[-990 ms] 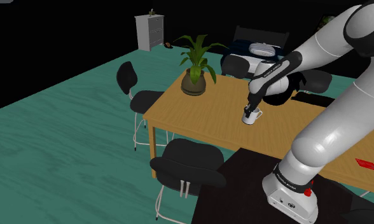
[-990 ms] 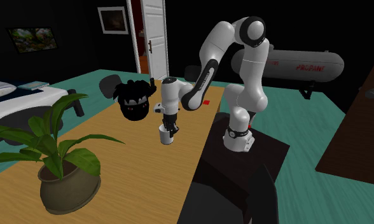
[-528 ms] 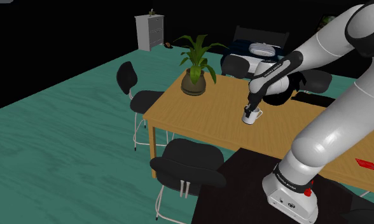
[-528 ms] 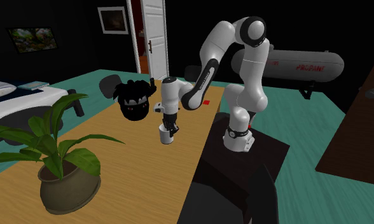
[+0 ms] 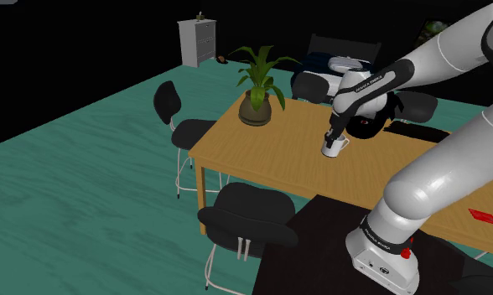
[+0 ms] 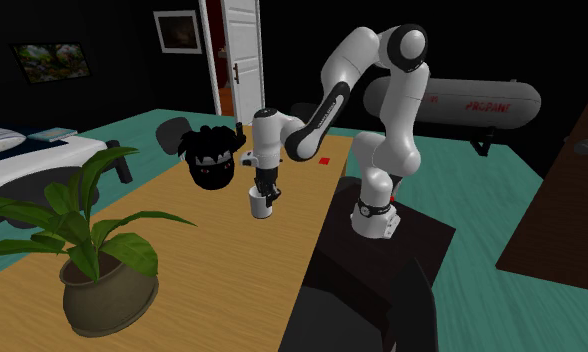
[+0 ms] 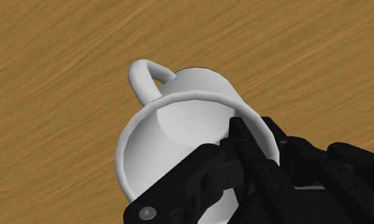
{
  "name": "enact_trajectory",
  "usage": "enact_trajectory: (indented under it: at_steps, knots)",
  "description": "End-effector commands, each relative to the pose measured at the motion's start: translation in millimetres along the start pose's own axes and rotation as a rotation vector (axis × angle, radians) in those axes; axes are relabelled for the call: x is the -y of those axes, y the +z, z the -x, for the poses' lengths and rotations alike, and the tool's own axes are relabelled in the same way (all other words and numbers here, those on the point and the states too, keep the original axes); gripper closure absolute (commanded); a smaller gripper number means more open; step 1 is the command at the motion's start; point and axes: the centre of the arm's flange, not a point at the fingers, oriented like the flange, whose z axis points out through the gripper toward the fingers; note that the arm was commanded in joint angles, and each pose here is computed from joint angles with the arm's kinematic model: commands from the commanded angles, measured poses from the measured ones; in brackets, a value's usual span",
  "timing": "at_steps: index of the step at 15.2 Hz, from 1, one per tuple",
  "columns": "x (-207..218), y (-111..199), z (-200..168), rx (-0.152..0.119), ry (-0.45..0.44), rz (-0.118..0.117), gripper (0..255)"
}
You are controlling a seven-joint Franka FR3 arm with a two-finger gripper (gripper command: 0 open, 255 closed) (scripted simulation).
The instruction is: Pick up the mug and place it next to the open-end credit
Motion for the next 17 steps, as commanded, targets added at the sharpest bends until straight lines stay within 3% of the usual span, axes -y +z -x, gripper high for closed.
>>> enact_trajectory:
  at_steps: [1, 17]
  knots:
    - [-0.8, -10.5, 0.2, 0.001, 0.000, 0.000, 255]
    - [-6.3, -94.8, 0.2, 0.001, 0.000, 0.000, 255]
